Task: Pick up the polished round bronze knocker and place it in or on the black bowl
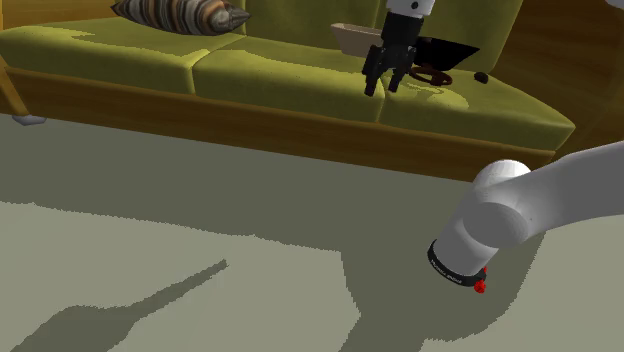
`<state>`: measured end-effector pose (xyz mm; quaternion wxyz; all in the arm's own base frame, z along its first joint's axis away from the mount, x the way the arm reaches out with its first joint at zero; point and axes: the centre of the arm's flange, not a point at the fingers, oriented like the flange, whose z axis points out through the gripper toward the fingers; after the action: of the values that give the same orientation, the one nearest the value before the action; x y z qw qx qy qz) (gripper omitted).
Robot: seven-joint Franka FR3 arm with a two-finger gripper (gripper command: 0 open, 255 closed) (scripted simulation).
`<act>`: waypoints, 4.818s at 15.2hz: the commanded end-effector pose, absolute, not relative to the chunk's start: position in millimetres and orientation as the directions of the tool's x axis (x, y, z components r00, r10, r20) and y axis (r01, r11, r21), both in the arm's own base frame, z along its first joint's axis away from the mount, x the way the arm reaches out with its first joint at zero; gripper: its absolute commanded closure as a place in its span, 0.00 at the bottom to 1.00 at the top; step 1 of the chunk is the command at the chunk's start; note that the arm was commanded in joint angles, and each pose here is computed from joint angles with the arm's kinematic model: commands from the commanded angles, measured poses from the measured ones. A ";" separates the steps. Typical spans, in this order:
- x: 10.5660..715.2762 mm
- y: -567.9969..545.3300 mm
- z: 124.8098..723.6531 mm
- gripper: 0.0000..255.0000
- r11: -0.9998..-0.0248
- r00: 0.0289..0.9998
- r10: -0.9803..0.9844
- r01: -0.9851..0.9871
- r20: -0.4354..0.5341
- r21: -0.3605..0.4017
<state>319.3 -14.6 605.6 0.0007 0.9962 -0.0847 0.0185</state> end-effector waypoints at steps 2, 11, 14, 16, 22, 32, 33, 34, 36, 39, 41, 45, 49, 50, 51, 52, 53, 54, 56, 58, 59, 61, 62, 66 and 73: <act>317.4 -27.1 608.4 0.00 -0.986 0.986 -0.165 -0.165 0.039 0.000; 302.7 -140.2 634.4 0.00 -0.992 0.990 -0.128 -0.129 0.056 0.013; 298.6 -177.9 643.5 0.00 -0.993 0.991 -0.116 -0.117 0.061 0.018; 296.1 -203.0 649.6 0.00 -0.994 0.992 -0.107 -0.109 0.065 0.021; 294.7 -229.9 640.3 0.00 -0.995 0.993 -0.099 -0.101 0.069 0.024; 296.3 -230.6 616.2 0.00 -0.995 0.993 -0.099 -0.101 0.069 0.024; 296.3 -230.6 616.2 0.00 -0.995 0.993 -0.099 -0.101 0.069 0.024; 296.4 -230.6 616.2 0.00 -0.995 0.993 -0.099 -0.101 0.069 0.024; 296.4 -230.6 616.2 1.00 -0.995 0.993 -0.099 -0.101 0.069 0.024; 297.1 -229.5 618.5 1.00 -0.995 0.993 -0.099 -0.101 0.069 0.024; 298.7 -231.0 618.0 1.00 -0.995 0.993 -0.099 -0.101 0.069 0.024; 296.3 -230.6 621.5 1.00 -0.995 0.993 -0.099 -0.101 0.069 0.024; 296.3 -230.6 642.6 1.00 -0.995 0.993 -0.099 -0.101 0.069 0.024; 296.3 -230.6 647.9 1.00 -0.995 0.993 -0.099 -0.101 0.069 0.024; 296.3 -230.6 653.2 1.00 -0.995 0.993 -0.099 -0.101 0.069 0.024; 296.3 -230.6 658.4 1.00 -0.995 0.993 -0.099 -0.101 0.069 0.024; 296.3 -230.6 663.7 1.00 -0.995 0.993 -0.099 -0.101 0.069 0.024; 296.3 -230.6 669.0 1.00 -0.995 0.993 -0.099 -0.101 0.069 0.024; 296.3 -230.6 679.6 1.00 -0.995 0.993 -0.099 -0.101 0.069 0.024; 296.3 -230.6 690.1 1.00 -0.995 0.993 -0.099 -0.101 0.069 0.024; 296.3 -230.6 695.4 1.00 -0.995 0.993 -0.099 -0.101 0.069 0.024; 296.3 -230.6 706.0 1.00 -0.995 0.993 -0.099 -0.101 0.069 0.024; 296.3 -230.6 711.2 1.00 -0.995 0.993 -0.099 -0.101 0.069 0.024; 296.3 -230.6 732.4 1.00 -0.995 0.993 -0.099 -0.101 0.069 0.024; 296.3 -230.6 769.3 1.00 -0.995 0.993 -0.099 -0.101 0.069 0.024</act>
<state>297.3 -230.9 763.5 0.0137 0.9981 -0.0499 0.0339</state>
